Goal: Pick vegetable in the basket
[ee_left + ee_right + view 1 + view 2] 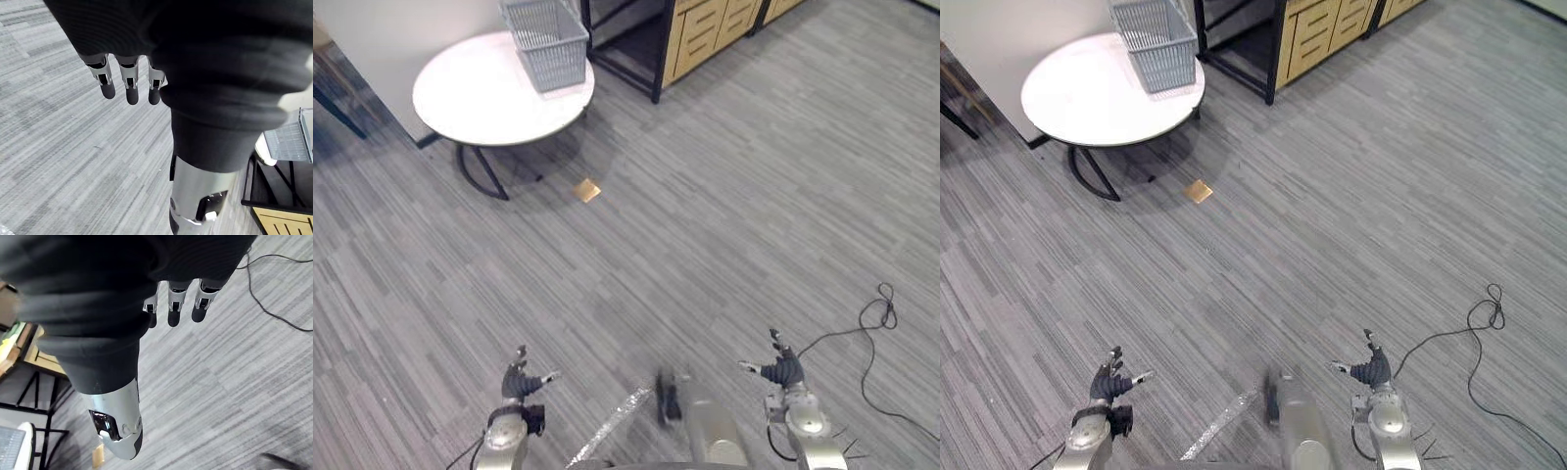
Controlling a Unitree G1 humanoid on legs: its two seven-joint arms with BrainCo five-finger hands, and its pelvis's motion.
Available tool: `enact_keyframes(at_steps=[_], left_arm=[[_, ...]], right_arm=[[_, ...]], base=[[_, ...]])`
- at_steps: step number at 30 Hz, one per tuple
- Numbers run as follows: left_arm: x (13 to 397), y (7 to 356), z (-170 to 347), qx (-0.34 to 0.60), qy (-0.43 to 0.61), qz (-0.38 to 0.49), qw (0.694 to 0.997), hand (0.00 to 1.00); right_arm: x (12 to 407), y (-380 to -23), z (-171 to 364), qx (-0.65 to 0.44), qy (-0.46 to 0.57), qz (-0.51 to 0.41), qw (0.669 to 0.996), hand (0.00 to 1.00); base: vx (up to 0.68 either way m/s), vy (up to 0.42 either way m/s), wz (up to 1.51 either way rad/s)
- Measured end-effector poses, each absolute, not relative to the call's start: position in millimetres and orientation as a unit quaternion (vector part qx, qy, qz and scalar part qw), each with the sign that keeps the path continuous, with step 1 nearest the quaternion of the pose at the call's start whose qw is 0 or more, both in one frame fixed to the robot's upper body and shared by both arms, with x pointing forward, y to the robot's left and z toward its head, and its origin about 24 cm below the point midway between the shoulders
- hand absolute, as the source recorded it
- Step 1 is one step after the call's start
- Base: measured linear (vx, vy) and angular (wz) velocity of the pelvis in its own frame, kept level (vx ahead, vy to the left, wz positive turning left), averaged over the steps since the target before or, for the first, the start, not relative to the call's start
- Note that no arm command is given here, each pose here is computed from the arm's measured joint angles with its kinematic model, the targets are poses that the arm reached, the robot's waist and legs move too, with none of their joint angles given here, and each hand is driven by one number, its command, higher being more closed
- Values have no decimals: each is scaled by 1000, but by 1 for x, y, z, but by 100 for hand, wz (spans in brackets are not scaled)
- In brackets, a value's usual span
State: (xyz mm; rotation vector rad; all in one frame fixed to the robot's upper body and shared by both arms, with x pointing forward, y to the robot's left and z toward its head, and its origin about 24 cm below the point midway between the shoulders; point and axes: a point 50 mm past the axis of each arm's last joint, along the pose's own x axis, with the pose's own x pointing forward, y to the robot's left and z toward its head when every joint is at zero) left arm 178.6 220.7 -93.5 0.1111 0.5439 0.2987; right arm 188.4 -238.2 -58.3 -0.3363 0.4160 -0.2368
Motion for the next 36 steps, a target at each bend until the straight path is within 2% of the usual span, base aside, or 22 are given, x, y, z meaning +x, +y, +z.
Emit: enact_keyframes(at_steps=[5, 10, 16, 19, 24, 26, 31, 36], left_arm=[[164, 202, -103, 27, 287, 141, 947, 0], [156, 191, -106, 27, 294, 116, 948, 0], [133, 196, -115, 37, 327, 123, 936, 0], [144, 186, -111, 38, 313, 105, 943, 0], [143, 188, -112, 51, 316, 103, 942, 0], [148, 187, -110, 62, 310, 94, 944, 0], [149, 189, -116, 80, 325, 78, 939, 0], [142, 182, -124, 84, 348, 59, 932, 0]], right_arm=[[193, -214, -48, -156, 171, -83, 969, 0], [202, -210, -30, -158, 124, -86, 976, 0], [204, -198, -29, -179, 116, -51, 976, 0], [209, -194, -21, -190, 96, -47, 976, 0], [242, -158, 3, -221, 23, 22, 975, 0], [257, -137, 19, -236, -23, 56, 970, 0], [278, -114, 47, -249, -85, 93, 960, 0], [285, -110, 63, -293, -123, 114, 941, 0]], base=[[592, -217, 24], [535, -111, -13], [585, 156, -61], [657, 212, -11], [670, 214, -3], [731, 81, 36], [596, -115, 74], [672, -269, 69]])
